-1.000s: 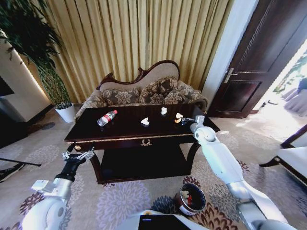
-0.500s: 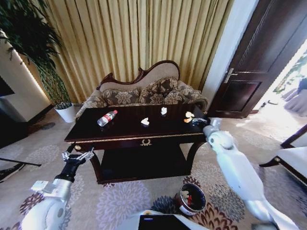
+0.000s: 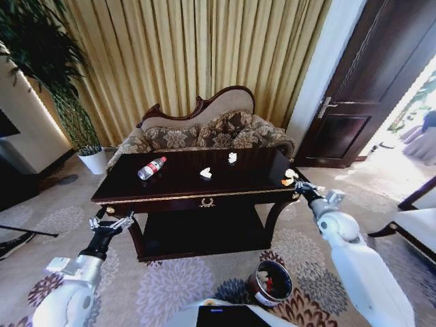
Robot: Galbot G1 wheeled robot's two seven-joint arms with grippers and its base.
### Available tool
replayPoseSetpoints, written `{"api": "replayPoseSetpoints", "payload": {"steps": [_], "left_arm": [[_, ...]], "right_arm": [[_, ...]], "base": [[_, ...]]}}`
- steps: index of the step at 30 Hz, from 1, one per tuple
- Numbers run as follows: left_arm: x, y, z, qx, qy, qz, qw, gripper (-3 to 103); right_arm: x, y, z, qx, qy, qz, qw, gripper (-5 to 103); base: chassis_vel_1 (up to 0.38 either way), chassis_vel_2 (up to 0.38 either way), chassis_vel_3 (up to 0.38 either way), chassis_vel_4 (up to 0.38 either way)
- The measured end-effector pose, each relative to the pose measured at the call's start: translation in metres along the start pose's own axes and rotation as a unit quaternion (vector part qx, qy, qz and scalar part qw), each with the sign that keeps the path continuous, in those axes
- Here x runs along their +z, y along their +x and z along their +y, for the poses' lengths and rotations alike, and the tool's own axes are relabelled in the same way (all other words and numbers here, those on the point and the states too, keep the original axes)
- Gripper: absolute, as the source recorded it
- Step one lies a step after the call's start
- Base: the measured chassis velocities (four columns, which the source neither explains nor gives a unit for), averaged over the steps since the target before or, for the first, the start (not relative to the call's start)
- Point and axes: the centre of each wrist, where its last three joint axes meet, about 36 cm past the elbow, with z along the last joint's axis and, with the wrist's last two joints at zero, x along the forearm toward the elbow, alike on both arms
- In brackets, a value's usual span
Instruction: Move to the front of the table and place the trash on the table into the trash bin.
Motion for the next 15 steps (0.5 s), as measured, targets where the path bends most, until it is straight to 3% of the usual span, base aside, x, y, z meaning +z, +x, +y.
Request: {"api": "replayPoseSetpoints", "payload": {"steps": [6,15], "left_arm": [[0.0,0.0,0.002,0.0,-0.001,0.0,1.0,100],[-0.001,0.0,0.003,0.002,-0.004,0.0,1.0,100]], "right_arm": [[0.004,0.009,0.019,-0.009,-0.028,-0.037,0.999,5],[0.005,0.016,0.027,-0.016,-0.03,-0.038,0.999,5]], "base": [[0.0,0.0,0.0,0.0],[0.0,0.0,0.0,0.0]]}}
